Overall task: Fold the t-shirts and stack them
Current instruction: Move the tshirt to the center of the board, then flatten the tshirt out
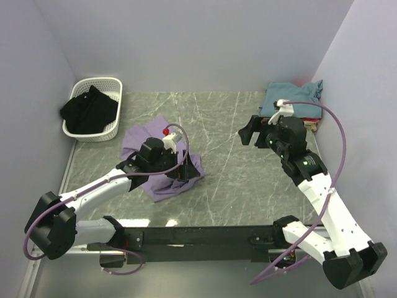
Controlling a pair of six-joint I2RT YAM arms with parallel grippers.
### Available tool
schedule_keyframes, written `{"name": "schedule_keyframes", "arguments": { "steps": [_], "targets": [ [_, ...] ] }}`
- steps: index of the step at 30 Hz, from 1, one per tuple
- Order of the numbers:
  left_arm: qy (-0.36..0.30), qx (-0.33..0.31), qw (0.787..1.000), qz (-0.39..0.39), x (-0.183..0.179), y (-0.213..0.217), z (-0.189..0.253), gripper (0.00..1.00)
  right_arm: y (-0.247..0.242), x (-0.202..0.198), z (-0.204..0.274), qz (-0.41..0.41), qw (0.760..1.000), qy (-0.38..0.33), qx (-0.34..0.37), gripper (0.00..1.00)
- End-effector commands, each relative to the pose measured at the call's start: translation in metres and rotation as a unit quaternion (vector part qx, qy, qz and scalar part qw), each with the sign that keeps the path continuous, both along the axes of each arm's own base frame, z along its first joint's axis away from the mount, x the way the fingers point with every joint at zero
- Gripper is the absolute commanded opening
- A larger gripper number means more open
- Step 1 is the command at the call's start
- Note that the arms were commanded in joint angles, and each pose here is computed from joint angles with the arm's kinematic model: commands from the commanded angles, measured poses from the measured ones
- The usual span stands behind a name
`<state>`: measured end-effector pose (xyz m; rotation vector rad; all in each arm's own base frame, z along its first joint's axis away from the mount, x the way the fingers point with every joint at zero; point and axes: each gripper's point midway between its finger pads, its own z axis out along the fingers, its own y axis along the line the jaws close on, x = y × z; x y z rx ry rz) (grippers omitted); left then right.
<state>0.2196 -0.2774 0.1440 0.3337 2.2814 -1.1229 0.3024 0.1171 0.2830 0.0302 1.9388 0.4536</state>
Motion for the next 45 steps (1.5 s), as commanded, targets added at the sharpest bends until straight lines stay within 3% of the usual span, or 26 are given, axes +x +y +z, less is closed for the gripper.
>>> {"name": "schedule_keyframes", "arguments": {
  "steps": [1,8,14,24,27,30,33,35,37,38,39,41,43,45],
  "targets": [
    [-0.073,0.009,0.993,0.088,0.038,0.006,0.031,0.99,0.040,-0.025,-0.054,0.091,0.988,0.112,0.057,1.00],
    [-0.115,0.047,0.979,0.161,0.057,0.033,0.061,0.99,0.092,-0.066,-0.122,0.170,0.955,0.229,0.087,1.00],
    [-0.144,0.088,0.954,0.247,0.065,0.072,0.072,1.00,0.142,-0.078,-0.127,0.222,0.936,0.261,0.075,1.00],
    [-0.144,0.108,0.948,0.264,0.062,0.086,0.065,0.99,0.224,-0.103,-0.147,0.297,0.906,0.294,0.073,1.00],
    [-0.147,0.110,0.945,0.270,0.063,0.089,0.066,1.00,0.226,-0.095,-0.162,0.273,0.914,0.298,0.042,1.00],
    [-0.146,0.115,0.944,0.273,0.065,0.091,0.065,1.00,0.224,-0.083,-0.175,0.251,0.923,0.293,0.017,0.68],
    [-0.145,0.118,0.943,0.277,0.067,0.093,0.065,0.99,0.225,-0.070,-0.180,0.236,0.931,0.277,0.004,0.85],
    [-0.146,0.118,0.942,0.278,0.067,0.094,0.065,1.00,0.227,-0.066,-0.185,0.238,0.931,0.276,-0.003,0.75],
    [-0.146,0.119,0.942,0.278,0.067,0.094,0.065,1.00,0.229,-0.059,-0.188,0.228,0.936,0.270,-0.010,0.82],
    [-0.146,0.121,0.942,0.278,0.067,0.095,0.065,0.99,0.230,-0.056,-0.189,0.227,0.937,0.267,-0.010,0.80],
    [-0.145,0.121,0.941,0.279,0.067,0.095,0.064,0.99,0.231,-0.053,-0.190,0.225,0.938,0.263,-0.011,0.76],
    [-0.144,0.123,0.941,0.279,0.067,0.096,0.063,0.99,0.231,-0.048,-0.197,0.216,0.940,0.263,-0.020,0.49],
    [-0.144,0.125,0.941,0.281,0.067,0.097,0.062,0.99,0.227,-0.042,-0.194,0.202,0.944,0.260,-0.036,0.00],
    [-0.142,0.132,0.938,0.287,0.068,0.101,0.061,0.99,0.209,-0.035,-0.181,0.167,0.954,0.242,-0.060,0.00]
  ]
}}
